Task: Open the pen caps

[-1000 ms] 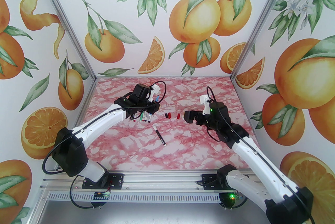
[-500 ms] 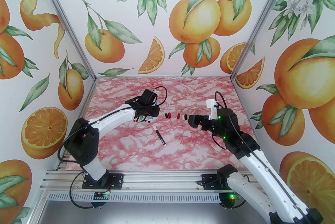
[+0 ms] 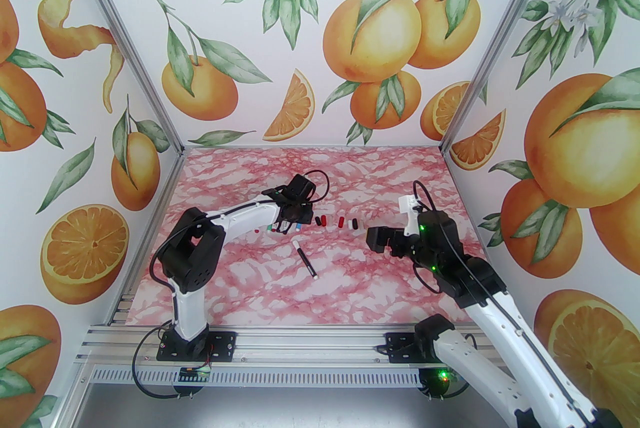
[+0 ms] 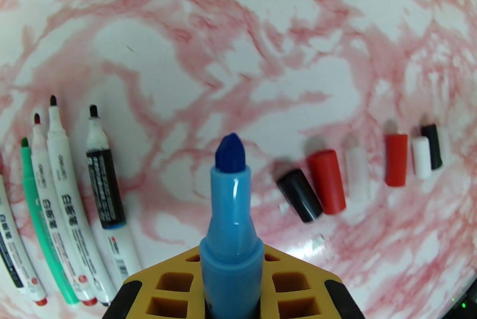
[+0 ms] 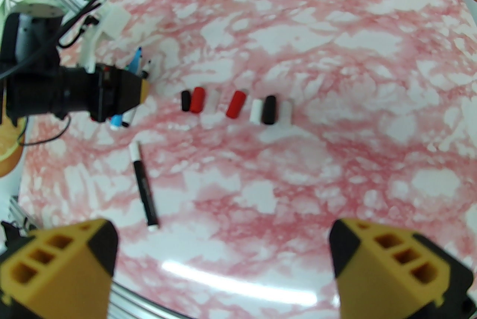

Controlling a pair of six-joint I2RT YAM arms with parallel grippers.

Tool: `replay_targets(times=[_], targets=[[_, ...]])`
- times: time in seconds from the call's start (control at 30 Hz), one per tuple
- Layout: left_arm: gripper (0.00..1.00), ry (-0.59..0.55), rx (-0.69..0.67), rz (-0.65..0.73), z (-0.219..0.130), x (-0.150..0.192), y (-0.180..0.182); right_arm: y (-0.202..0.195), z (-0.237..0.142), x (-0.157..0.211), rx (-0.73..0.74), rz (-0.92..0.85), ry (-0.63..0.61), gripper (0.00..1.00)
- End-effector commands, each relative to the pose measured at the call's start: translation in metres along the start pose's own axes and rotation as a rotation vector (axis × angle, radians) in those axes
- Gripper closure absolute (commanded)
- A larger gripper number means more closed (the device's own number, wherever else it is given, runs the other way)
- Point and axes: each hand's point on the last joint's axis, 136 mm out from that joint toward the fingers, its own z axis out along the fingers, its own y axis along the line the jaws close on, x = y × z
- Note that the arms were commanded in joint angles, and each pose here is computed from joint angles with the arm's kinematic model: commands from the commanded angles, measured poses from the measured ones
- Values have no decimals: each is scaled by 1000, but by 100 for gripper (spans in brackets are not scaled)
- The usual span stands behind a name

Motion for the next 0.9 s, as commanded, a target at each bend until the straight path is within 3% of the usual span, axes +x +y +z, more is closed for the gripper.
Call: replay_targets(times=[0.0,0.87], targets=[[90,-31,-82,-7,3,-13,9,-7,4,6,32,-5,15,0],[84,13,-210,0,33,7,32,-3,13,11,4,0,42,0]])
